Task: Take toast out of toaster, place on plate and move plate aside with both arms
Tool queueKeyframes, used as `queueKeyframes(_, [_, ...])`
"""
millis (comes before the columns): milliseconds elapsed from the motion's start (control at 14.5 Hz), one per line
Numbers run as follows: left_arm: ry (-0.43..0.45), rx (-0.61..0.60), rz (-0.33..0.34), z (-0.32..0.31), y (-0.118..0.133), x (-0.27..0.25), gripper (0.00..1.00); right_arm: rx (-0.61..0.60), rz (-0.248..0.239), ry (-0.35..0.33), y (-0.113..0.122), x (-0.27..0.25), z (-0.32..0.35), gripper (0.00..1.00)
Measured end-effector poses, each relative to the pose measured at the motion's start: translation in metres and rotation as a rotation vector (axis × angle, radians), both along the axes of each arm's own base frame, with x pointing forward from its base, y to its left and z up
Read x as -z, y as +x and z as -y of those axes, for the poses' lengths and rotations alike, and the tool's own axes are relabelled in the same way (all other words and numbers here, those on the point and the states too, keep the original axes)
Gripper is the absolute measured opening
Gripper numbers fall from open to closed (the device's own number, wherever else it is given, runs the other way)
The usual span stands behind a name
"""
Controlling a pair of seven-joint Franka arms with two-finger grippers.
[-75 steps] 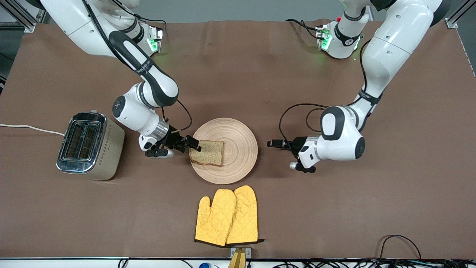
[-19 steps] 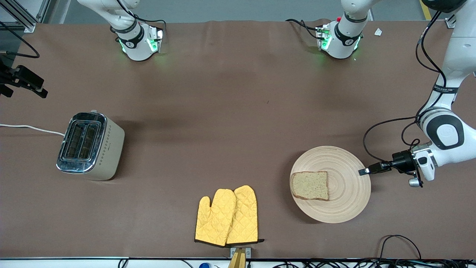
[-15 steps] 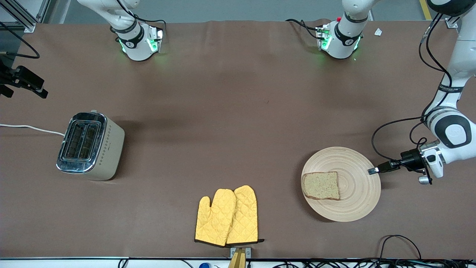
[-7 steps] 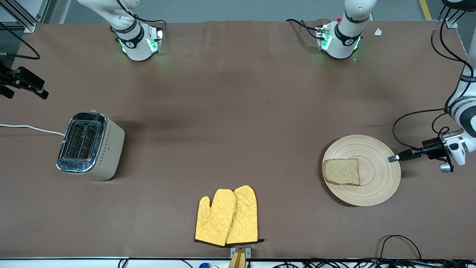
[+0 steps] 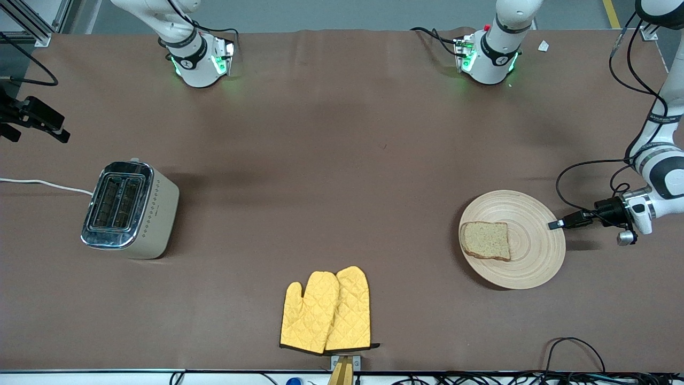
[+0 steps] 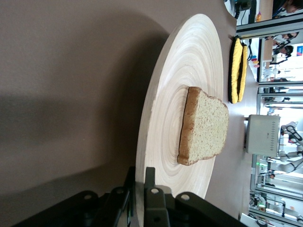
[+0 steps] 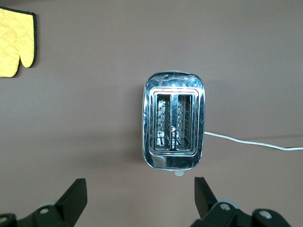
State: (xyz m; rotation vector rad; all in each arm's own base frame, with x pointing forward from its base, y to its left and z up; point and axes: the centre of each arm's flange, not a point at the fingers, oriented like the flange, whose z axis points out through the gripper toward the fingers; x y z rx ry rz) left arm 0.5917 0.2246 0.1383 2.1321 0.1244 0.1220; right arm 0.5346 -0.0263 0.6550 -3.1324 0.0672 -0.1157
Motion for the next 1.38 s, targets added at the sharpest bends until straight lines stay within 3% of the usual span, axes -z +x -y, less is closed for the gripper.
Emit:
queueKeyframes(69, [-0.005, 0.001, -0.001, 0.001, -0.001, 0.004, 0.15, 0.0, 0.0, 0.001, 0.0, 0.0, 0.0, 1.0])
queueKeyframes(344, [-0.005, 0.0, 0.015, 0.0, 0.005, 0.0, 0.54, 0.0, 0.0, 0.002, 0.0, 0.0, 0.0, 1.0])
queueKeyframes(550, [0.003, 0.039, 0.052, -0.003, 0.029, -0.035, 0.86, 0.0, 0.0, 0.002, 0.0, 0.0, 0.0, 1.0])
queueKeyframes(688, [0.035, 0.079, 0.061, 0.001, 0.054, -0.074, 1.0, 0.0, 0.0, 0.002, 0.0, 0.0, 0.0, 1.0])
queueKeyframes(894, [0.139, 0.11, 0.05, 0.013, 0.086, -0.15, 1.0, 0.0, 0.0, 0.002, 0.0, 0.0, 0.0, 1.0])
queueKeyframes(1032, [0.235, 0.117, 0.026, 0.023, 0.091, -0.21, 1.0, 0.0, 0.0, 0.003, 0.0, 0.0, 0.0, 1.0])
queueKeyframes(1376, [0.487, 0.027, -0.121, 0.076, 0.06, -0.38, 1.0, 0.0, -0.001, 0.003, 0.001, 0.001, 0.0, 1.0])
